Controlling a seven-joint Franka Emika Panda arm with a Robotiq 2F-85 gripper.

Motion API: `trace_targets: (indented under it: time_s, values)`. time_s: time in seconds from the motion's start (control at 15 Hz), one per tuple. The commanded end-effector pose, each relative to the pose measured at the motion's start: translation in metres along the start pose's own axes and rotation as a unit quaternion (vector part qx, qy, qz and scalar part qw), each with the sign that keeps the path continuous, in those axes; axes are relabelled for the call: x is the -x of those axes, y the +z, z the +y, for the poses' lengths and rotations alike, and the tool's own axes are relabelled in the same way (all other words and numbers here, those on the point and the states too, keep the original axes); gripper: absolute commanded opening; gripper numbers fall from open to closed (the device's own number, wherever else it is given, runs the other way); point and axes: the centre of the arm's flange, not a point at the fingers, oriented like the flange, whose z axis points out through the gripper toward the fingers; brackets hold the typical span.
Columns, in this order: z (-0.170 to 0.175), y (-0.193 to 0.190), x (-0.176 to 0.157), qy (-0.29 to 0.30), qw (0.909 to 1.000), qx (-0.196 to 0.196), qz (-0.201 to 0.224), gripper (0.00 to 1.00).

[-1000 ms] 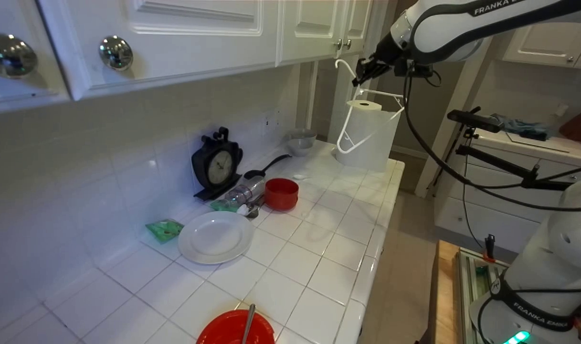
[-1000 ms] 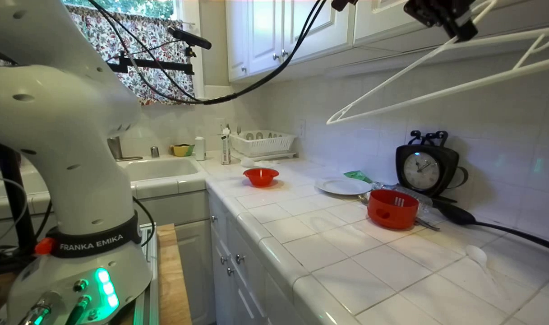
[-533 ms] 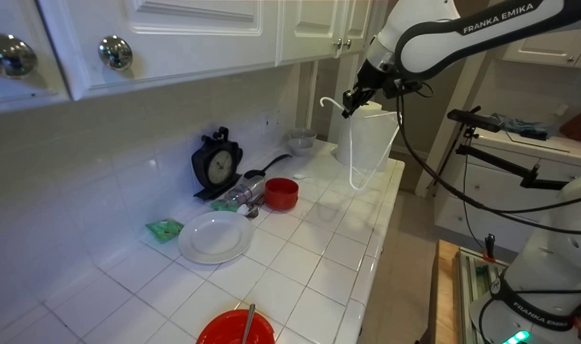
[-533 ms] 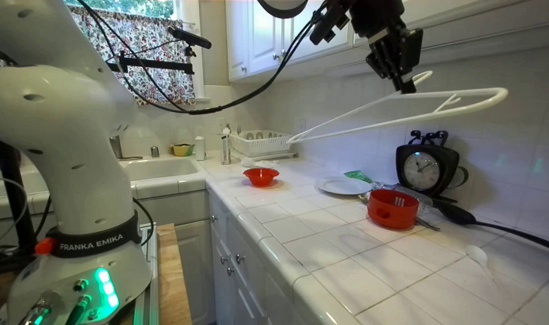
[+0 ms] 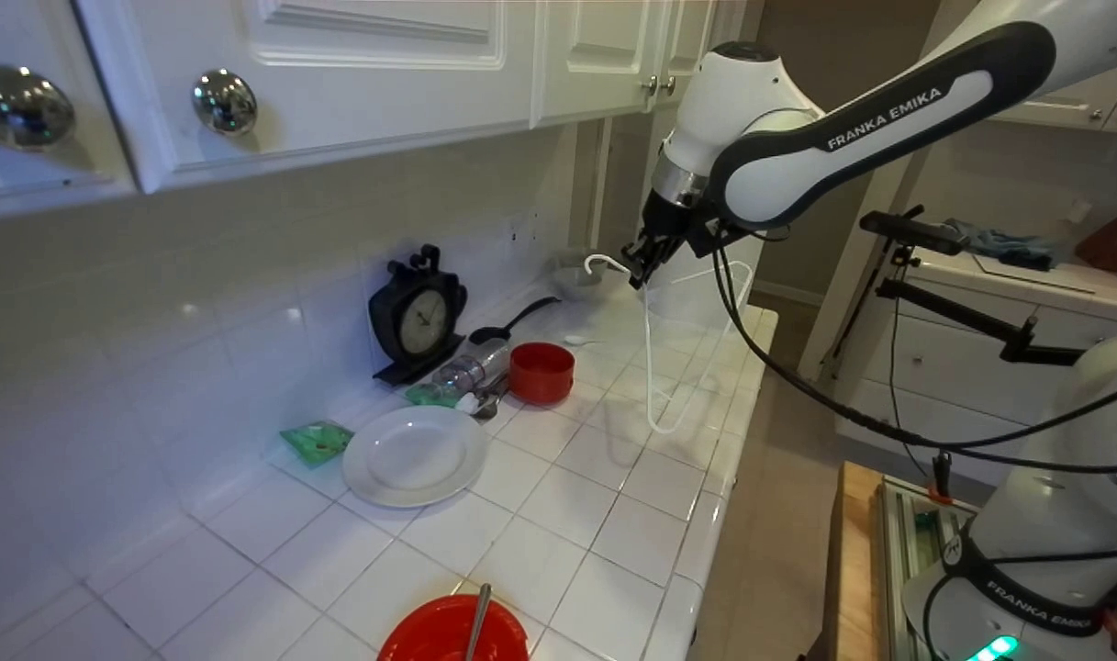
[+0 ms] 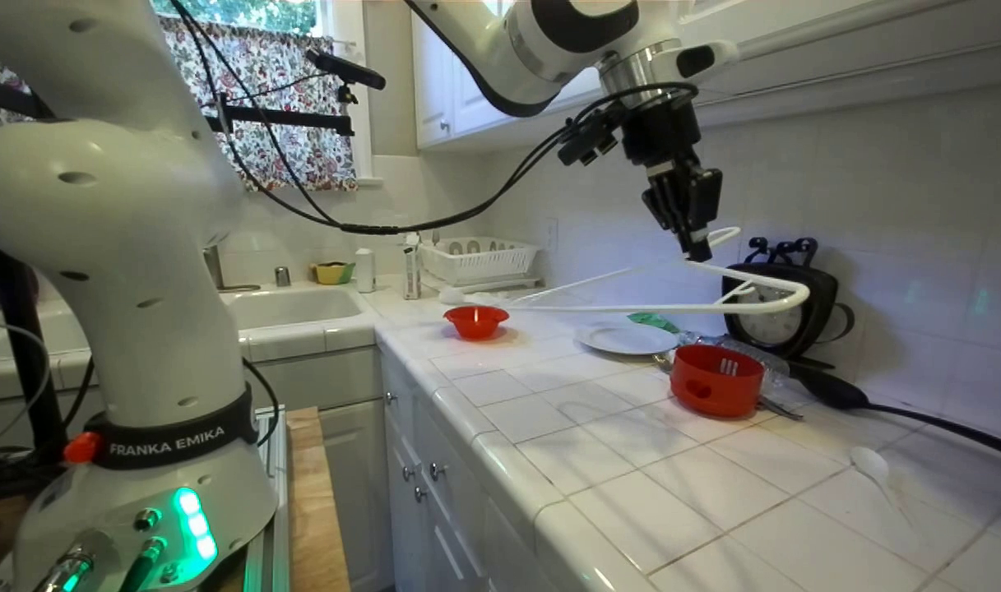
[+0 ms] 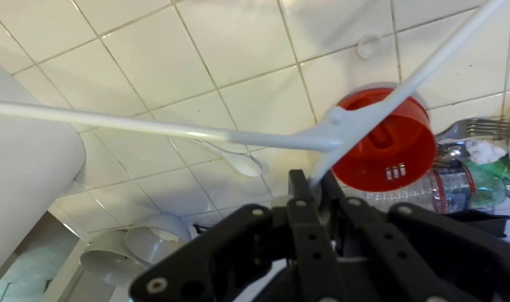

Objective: Put the hanger on the countertop

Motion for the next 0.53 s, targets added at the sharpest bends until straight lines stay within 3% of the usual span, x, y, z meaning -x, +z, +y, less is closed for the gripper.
trace_targets:
  time_s: [0.0,0.47]
  values:
    - [0.035,0.032,0.005,0.037,0.9993,0.006,0.008,0.07]
    - [0.083,0.091,0.030,0.058,0.9983,0.007,0.003,0.07]
